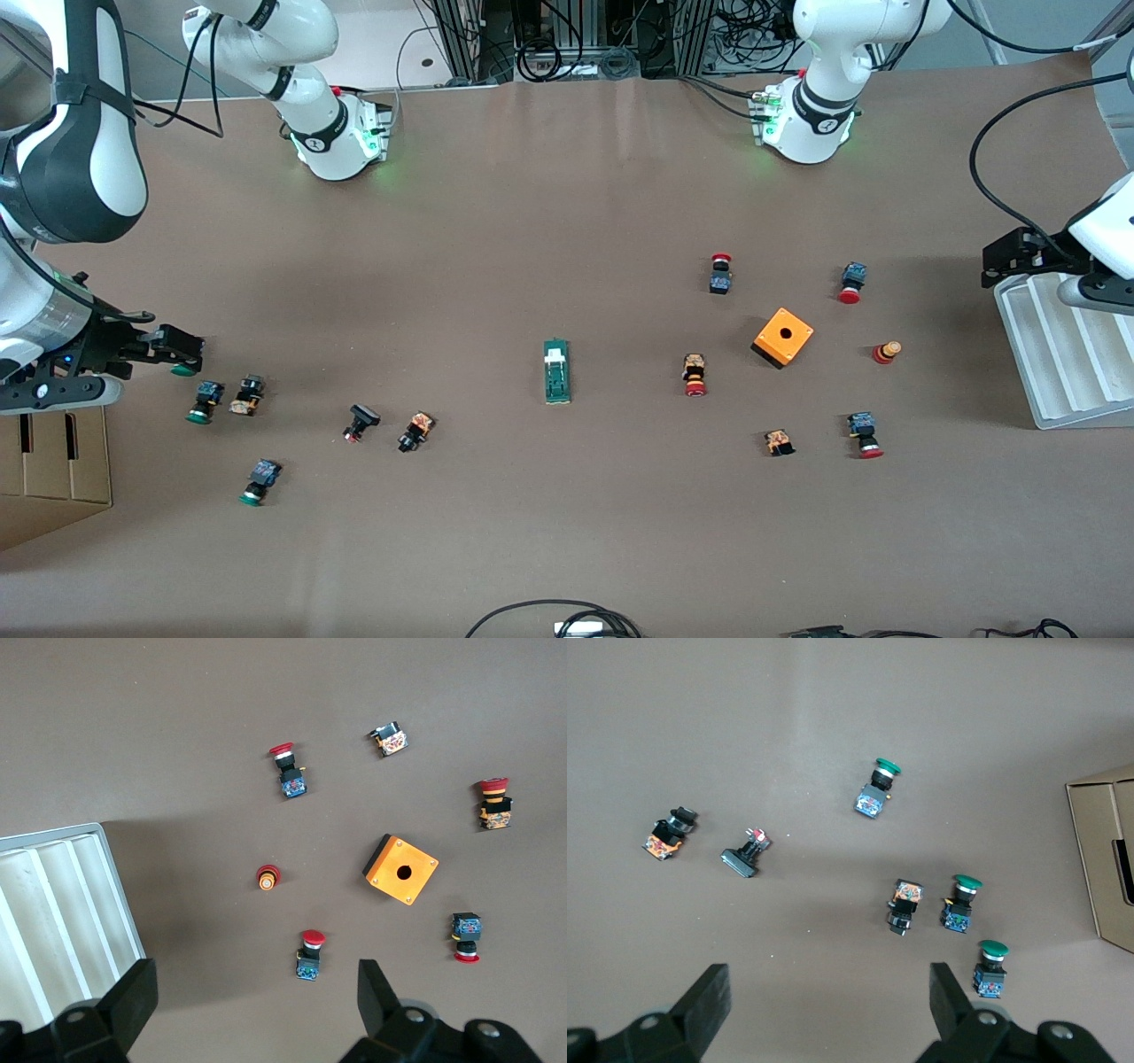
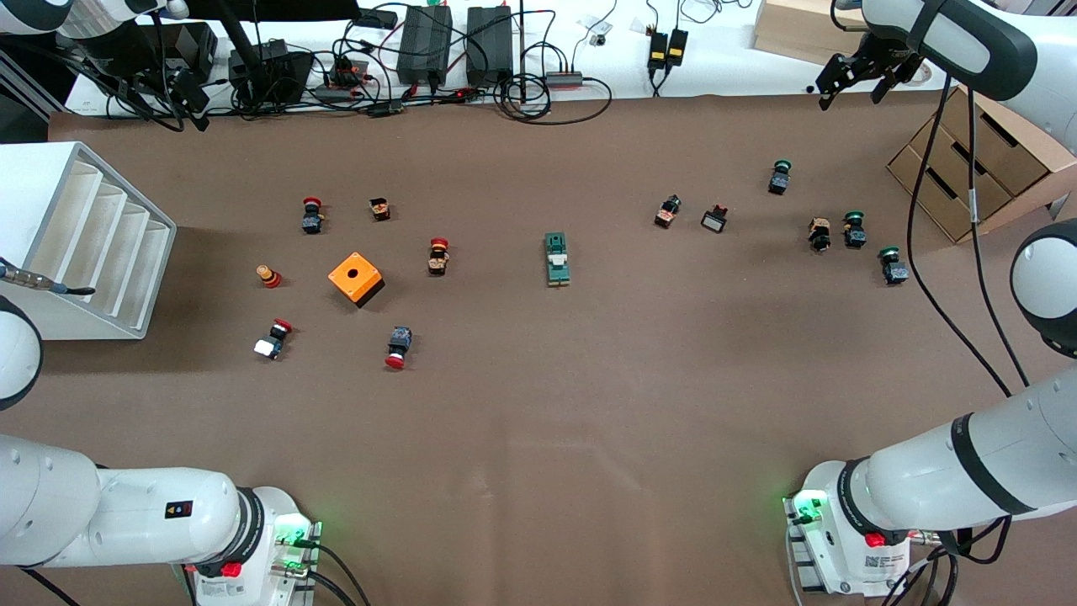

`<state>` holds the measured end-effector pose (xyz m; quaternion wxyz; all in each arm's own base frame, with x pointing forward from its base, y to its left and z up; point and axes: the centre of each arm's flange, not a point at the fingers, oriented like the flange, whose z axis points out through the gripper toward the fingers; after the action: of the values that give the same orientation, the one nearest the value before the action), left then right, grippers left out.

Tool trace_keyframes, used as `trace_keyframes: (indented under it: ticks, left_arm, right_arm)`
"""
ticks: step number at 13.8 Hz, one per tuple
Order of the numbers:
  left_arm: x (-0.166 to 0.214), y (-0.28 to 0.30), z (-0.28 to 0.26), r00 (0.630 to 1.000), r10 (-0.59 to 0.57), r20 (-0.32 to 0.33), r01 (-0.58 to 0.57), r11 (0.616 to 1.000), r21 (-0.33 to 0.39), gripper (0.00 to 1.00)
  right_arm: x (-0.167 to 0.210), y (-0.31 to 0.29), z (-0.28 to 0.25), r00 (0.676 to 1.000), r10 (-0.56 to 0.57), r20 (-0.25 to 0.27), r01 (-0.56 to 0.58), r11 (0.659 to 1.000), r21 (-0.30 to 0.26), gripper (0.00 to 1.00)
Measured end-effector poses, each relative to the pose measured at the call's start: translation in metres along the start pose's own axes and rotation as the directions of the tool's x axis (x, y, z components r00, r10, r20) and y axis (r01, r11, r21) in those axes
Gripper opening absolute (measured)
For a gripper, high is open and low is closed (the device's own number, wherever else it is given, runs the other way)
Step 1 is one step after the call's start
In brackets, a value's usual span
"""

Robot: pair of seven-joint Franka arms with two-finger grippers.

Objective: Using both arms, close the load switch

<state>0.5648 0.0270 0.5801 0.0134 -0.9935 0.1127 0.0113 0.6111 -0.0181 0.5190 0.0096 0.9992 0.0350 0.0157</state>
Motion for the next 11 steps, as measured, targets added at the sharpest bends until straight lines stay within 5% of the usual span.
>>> trace_keyframes:
  ticks: [11]
  left_arm:
    - [0.0001, 0.0, 0.0002, 1.0, 0.0, 0.0, 0.0, 1.0, 0.0, 1.0]
  right_arm:
    - [0.0037, 0.0004, -0.0017, 1.0, 0.0, -0.03, 0.0, 1.0, -0.003, 1.0]
